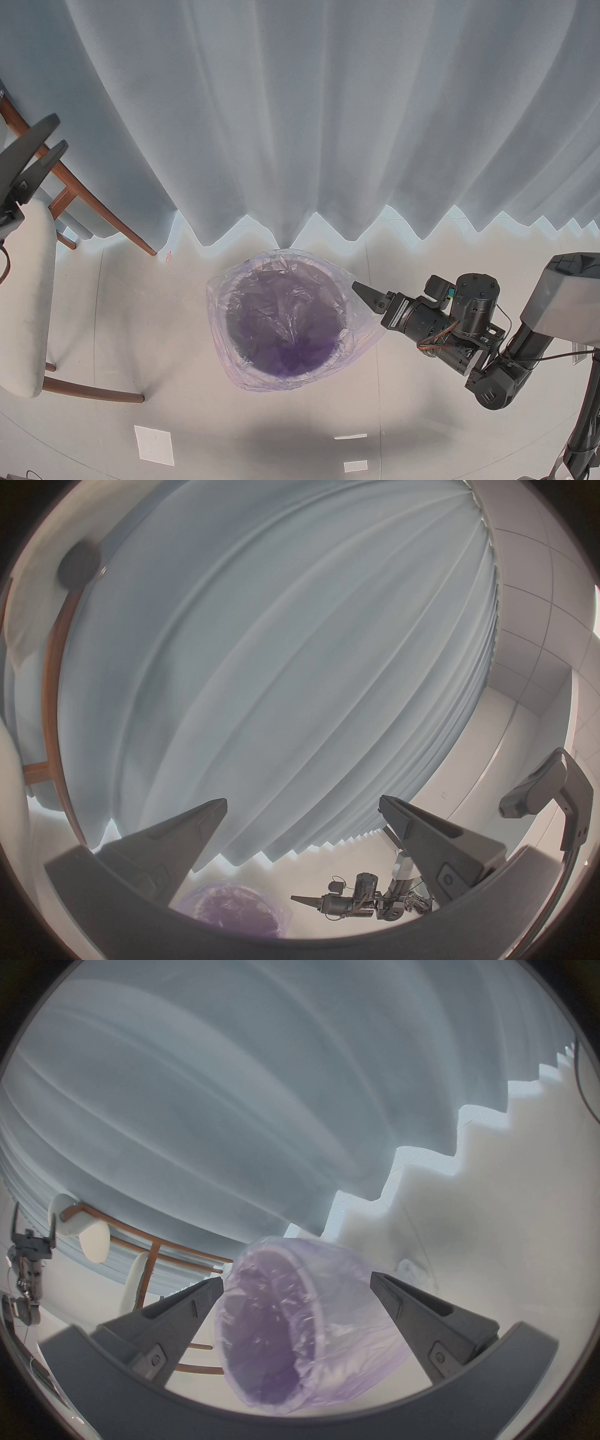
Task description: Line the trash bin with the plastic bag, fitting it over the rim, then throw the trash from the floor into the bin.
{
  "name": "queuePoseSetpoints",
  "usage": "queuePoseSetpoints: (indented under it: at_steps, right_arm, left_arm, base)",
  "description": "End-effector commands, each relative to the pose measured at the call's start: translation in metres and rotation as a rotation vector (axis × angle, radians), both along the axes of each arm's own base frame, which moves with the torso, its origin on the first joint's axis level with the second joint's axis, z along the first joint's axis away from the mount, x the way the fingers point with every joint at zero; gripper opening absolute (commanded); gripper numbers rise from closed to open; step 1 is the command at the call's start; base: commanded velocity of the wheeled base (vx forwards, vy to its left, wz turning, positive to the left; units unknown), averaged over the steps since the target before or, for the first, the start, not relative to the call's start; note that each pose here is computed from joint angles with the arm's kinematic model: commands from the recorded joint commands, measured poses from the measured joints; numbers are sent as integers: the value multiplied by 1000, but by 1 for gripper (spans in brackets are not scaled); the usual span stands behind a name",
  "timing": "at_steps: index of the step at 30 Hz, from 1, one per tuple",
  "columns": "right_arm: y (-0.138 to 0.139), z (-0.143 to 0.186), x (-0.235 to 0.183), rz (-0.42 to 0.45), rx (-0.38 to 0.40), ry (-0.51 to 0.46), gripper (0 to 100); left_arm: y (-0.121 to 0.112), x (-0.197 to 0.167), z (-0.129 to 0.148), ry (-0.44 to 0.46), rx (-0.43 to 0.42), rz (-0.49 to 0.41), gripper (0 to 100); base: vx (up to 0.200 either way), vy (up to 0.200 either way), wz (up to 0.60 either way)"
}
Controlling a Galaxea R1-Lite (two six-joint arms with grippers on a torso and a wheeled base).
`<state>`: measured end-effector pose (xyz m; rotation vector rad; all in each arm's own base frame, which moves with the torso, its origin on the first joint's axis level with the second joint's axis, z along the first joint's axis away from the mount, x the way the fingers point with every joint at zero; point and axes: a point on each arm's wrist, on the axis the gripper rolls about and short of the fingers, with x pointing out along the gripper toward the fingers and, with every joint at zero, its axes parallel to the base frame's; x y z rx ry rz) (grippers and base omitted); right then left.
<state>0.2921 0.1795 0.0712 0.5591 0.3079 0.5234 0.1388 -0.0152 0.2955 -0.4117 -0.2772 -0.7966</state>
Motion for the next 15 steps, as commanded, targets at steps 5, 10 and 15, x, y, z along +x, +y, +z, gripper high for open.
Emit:
queuePoseSetpoints:
  at_steps: [5,10,15]
  right_arm:
    - [-5,-41,36,-61,-50,36,100]
    - [0,-77,46,-32,-64,101,100]
    - [-8,-94,74,-78,-47,86,100]
  left_arm:
    - [2,-24,7,-47,0,8,100]
    - [2,-26,8,-53,0,8,100]
    - [2,-26,8,-54,1,7,100]
  base:
    - [0,0,0]
    - [0,0,0]
    - [0,0,0]
